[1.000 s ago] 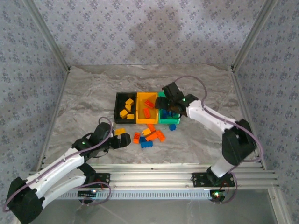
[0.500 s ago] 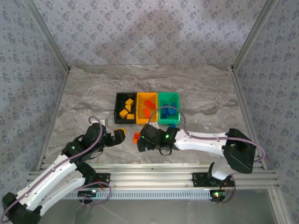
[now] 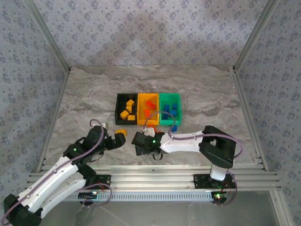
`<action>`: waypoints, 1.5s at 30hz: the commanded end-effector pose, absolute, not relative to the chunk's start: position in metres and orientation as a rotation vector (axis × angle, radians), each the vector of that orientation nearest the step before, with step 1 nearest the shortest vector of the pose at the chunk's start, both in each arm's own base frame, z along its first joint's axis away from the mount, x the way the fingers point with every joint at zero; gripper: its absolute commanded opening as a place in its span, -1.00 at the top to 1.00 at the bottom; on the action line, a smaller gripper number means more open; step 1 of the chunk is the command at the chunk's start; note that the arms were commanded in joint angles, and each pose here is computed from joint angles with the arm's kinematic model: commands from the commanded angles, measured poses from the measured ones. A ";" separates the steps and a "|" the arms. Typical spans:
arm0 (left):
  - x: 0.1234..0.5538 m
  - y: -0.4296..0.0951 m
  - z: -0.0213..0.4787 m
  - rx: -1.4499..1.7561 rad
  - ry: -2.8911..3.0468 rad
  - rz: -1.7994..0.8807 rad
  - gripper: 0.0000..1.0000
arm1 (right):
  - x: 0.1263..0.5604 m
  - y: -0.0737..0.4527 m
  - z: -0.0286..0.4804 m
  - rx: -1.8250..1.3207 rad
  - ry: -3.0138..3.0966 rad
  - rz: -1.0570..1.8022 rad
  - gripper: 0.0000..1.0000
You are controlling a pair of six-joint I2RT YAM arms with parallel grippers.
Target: Sort the legos into containers by color
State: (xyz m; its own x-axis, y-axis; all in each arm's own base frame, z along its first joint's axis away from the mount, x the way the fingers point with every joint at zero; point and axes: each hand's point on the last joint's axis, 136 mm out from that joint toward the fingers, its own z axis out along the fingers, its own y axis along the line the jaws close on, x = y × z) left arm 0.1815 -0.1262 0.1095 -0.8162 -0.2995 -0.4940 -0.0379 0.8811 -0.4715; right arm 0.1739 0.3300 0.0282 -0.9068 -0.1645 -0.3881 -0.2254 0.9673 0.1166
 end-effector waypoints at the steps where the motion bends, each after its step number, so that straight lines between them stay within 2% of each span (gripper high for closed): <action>1: 0.180 -0.125 0.109 -0.268 2.466 -0.629 -0.99 | 0.184 0.331 0.027 -0.236 2.714 0.194 -0.78; 9: 0.178 -0.124 0.105 -0.275 2.472 -0.632 -0.99 | 0.187 0.338 0.026 -0.291 2.688 0.230 -0.35; 15: 0.179 -0.126 0.104 -0.275 2.471 -0.636 -0.99 | 0.183 0.337 0.046 -0.322 2.641 0.276 -0.17; 22: 0.180 -0.127 0.104 -0.270 2.475 -0.640 -0.99 | 0.180 0.316 0.102 -0.337 2.570 0.334 -0.15; 29: 0.181 -0.130 0.101 -0.283 2.480 -0.654 -0.99 | 0.246 0.271 0.145 -0.137 2.546 0.388 -0.14; 37: 0.180 -0.130 0.098 -0.284 2.495 -0.652 -0.99 | 0.341 0.238 0.142 0.061 2.574 0.337 -0.19; 40: 0.179 -0.130 0.097 -0.280 2.508 -0.642 -0.99 | 0.364 0.230 0.133 0.105 2.603 0.296 -0.24; 43: 0.178 -0.129 0.096 -0.280 2.516 -0.637 -0.99 | 0.378 0.226 0.126 0.153 2.623 0.298 -0.32; 45: 0.179 -0.129 0.095 -0.281 2.519 -0.634 -0.99 | 0.384 0.226 0.124 0.175 2.626 0.310 -0.48</action>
